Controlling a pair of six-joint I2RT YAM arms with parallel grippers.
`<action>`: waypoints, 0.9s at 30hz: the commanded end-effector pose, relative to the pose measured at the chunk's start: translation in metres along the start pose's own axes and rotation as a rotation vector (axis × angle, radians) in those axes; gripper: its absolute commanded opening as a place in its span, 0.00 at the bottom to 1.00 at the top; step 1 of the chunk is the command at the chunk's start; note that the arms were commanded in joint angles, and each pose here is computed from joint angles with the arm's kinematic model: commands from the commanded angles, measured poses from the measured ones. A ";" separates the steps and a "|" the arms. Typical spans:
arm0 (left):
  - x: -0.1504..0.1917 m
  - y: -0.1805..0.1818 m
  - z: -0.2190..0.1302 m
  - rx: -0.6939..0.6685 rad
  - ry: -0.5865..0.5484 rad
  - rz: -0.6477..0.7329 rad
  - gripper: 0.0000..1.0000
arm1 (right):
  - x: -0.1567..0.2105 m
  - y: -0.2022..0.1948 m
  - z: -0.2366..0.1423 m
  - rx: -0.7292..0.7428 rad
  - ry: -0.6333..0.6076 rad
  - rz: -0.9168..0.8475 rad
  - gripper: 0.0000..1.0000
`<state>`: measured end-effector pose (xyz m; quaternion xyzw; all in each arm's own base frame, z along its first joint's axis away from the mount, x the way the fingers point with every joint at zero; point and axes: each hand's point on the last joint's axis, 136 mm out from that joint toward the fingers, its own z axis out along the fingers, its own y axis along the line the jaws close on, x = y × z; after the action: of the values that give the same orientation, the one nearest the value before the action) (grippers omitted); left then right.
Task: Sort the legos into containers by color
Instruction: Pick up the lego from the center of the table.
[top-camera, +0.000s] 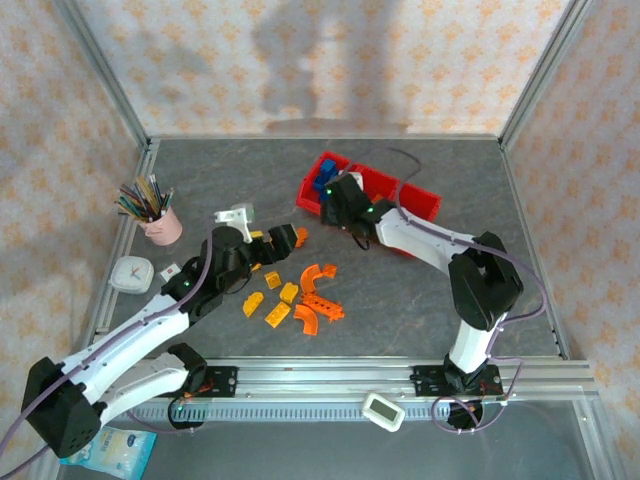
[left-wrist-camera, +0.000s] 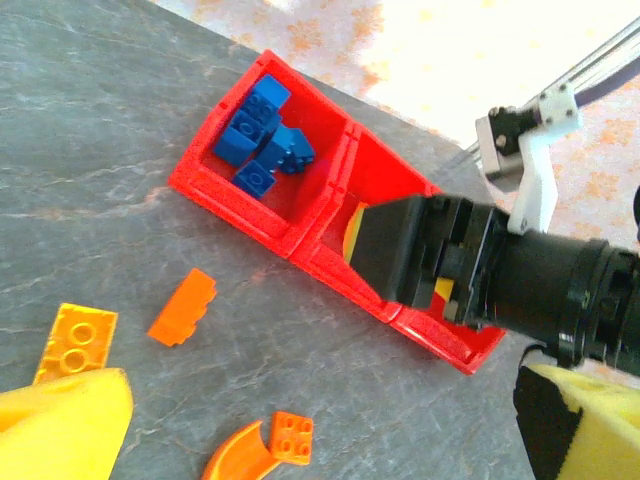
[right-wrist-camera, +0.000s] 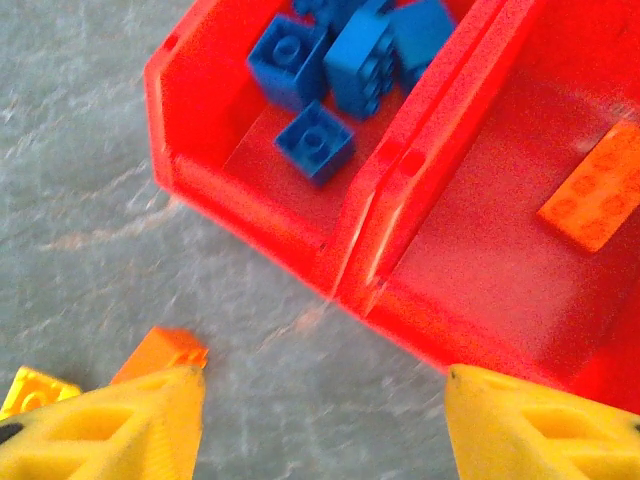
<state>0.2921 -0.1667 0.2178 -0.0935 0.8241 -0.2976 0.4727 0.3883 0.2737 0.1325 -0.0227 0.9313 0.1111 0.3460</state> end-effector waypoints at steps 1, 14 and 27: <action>0.007 0.021 -0.008 -0.082 -0.001 0.020 0.99 | 0.007 0.020 -0.003 -0.025 -0.015 0.056 0.66; 0.005 0.036 -0.027 -0.139 -0.027 0.018 0.99 | 0.047 0.078 0.049 -0.031 0.035 0.093 0.75; 0.003 0.044 -0.037 -0.157 -0.058 0.008 0.99 | 0.061 0.074 0.090 0.081 0.045 0.058 0.73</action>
<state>0.2675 -0.1252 0.2071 -0.1266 0.8294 -0.2417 0.4875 0.3854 0.3771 0.0395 0.0062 0.9450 0.1161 0.3057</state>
